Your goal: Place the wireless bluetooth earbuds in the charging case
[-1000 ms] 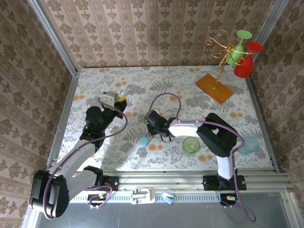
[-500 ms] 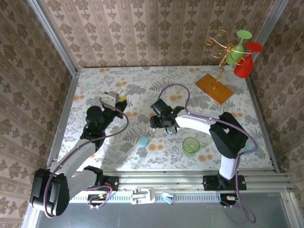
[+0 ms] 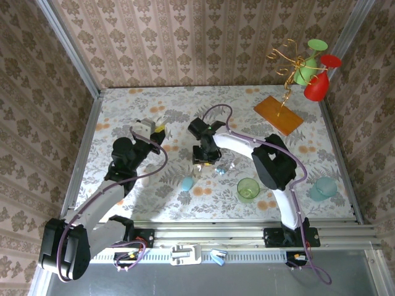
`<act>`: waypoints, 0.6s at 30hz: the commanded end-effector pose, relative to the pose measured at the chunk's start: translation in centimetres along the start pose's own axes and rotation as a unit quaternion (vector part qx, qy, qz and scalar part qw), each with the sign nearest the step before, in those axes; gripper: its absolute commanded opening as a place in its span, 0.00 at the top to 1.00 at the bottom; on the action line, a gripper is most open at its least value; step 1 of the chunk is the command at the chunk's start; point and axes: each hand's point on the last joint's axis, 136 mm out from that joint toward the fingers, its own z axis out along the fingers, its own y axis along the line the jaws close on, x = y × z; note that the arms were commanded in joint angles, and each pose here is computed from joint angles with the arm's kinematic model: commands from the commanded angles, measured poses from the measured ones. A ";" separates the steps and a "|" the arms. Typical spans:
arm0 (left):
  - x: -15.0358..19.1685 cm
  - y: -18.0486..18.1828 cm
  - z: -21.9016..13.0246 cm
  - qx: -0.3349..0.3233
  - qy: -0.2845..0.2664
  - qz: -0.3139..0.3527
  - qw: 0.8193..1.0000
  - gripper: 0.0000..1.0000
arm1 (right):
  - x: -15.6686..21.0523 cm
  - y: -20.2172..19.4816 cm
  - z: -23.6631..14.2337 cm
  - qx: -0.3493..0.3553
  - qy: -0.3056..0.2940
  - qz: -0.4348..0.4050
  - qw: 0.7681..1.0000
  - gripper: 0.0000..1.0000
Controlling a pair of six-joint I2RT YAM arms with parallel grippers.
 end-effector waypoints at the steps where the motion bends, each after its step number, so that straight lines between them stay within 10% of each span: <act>1: -1.4 -0.4 0.1 0.008 -0.023 0.017 1.000 1.00 | 1.7 -0.6 0.7 0.034 0.062 0.023 0.997 0.67; 18: -1.4 -0.1 -0.5 0.000 -0.028 0.021 0.999 1.00 | 1.5 -0.5 2.2 0.099 0.059 0.005 0.993 0.61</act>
